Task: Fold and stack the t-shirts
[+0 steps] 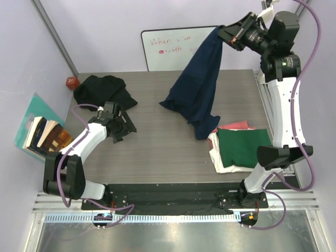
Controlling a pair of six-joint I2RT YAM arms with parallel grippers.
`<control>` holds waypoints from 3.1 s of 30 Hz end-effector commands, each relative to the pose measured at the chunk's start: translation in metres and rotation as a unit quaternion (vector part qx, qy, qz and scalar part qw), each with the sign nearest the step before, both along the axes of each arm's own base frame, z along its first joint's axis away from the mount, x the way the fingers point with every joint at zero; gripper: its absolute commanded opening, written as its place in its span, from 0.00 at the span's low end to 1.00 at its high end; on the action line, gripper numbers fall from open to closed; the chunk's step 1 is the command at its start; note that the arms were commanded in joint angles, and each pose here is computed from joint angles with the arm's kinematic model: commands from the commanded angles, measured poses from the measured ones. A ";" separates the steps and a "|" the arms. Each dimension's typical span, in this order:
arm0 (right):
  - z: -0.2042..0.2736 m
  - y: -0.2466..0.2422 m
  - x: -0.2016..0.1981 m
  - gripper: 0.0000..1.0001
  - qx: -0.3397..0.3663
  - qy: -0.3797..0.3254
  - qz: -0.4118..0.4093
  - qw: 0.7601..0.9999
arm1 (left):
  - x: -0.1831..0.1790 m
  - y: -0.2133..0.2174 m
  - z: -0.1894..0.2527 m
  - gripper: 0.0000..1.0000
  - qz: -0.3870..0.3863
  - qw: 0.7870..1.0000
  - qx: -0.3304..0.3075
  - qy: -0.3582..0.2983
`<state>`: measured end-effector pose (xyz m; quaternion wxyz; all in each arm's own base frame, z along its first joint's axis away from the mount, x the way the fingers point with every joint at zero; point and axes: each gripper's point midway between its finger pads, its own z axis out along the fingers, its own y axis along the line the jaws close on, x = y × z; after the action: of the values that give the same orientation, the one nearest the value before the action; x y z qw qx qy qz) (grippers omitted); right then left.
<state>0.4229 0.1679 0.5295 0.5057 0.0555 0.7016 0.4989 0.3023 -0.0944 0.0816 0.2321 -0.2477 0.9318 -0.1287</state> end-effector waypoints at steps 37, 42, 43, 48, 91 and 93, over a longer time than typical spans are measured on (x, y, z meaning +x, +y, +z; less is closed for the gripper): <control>-0.155 0.040 -0.058 0.01 -0.176 0.185 0.010 0.967 | 0.159 -0.084 0.021 0.79 -0.136 0.988 -0.054 -0.053; -0.186 -0.012 -0.085 0.01 -0.228 0.244 -0.068 0.940 | 0.167 -0.140 0.003 0.78 -0.208 0.974 -0.088 -0.035; -0.189 -0.021 -0.088 0.01 -0.235 0.253 -0.088 0.934 | 0.169 -0.148 -0.004 0.78 -0.213 0.972 -0.096 -0.027; -0.192 -0.068 -0.111 0.01 -0.238 0.275 -0.206 0.908 | 0.162 -0.177 -0.016 0.78 -0.237 0.967 -0.092 -0.022; -0.372 0.109 -0.069 0.52 -0.402 0.303 0.065 0.862 | 0.101 -0.005 0.020 0.78 -0.081 0.997 -0.008 -0.017; -0.391 0.117 -0.078 0.53 -0.423 0.311 0.090 0.846 | 0.094 0.001 0.017 0.78 -0.073 0.997 -0.007 -0.014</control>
<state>0.3422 0.2606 0.1272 0.1770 -0.0325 0.9769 0.1150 0.4084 -0.1017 0.0933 0.2235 -0.1829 0.9430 -0.1652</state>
